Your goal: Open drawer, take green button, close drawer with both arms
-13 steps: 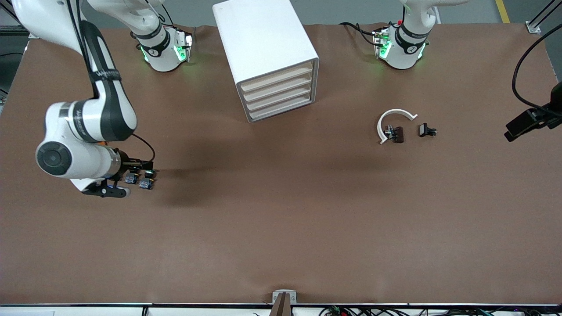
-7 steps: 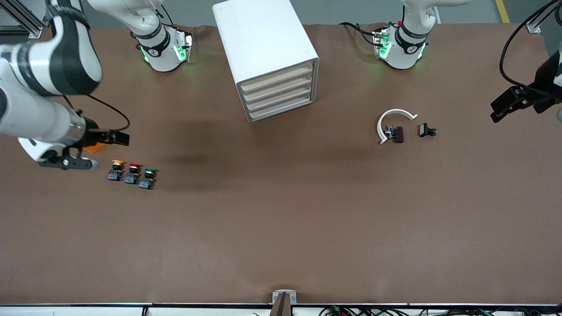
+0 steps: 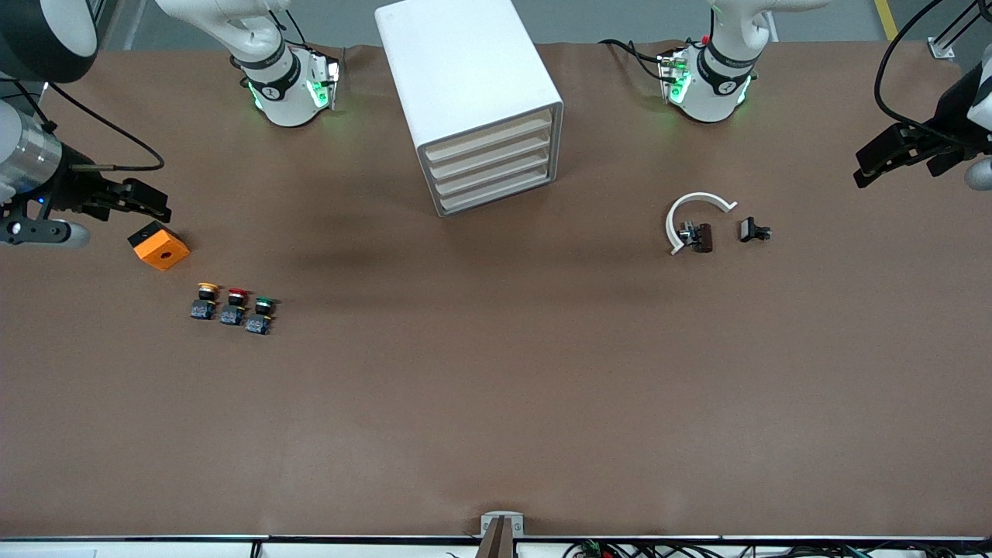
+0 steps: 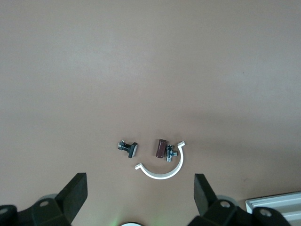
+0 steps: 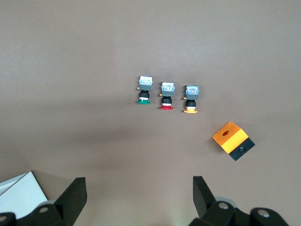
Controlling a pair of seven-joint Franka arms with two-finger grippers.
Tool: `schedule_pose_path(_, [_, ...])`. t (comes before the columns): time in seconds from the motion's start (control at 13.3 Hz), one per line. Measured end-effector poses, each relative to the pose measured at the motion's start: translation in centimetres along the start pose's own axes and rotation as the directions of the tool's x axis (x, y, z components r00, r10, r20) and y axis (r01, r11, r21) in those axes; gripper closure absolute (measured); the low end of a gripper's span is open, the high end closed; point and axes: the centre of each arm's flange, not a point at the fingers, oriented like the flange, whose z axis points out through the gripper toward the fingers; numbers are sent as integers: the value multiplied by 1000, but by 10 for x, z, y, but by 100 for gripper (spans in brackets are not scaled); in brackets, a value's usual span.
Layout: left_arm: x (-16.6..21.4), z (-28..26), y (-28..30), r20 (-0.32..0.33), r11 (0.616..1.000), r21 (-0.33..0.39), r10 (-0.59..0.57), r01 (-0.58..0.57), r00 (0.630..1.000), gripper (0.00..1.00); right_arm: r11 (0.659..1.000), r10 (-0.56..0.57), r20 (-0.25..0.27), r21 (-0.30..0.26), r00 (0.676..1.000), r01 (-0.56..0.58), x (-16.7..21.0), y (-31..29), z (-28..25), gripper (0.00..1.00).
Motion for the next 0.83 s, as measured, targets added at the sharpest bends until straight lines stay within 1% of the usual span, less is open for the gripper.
schedule_pose_path(0.15, [-3, 4, 0, 10, 1000, 2, 28, -28, 1000, 0, 1000, 0, -27, 4, 1000, 0, -9, 1, -15, 0])
schedule_pose_path(0.3, [-11, 6, 0, 17, 999, 3, 45, -45, 999, 0, 1000, 2, -40, 6, 999, -2, -13, 3, -22, 0])
schedule_pose_path(0.6, [-27, 11, 5, 11, 998, 4, 60, -60, 998, 0, 1000, 6, -46, 5, 999, -6, -13, 5, -25, 0])
schedule_pose_path(0.83, [-30, 11, 8, 7, 998, 4, 70, -70, 998, 0, 1000, 7, -51, 1, 999, -7, -12, 12, -27, 0])
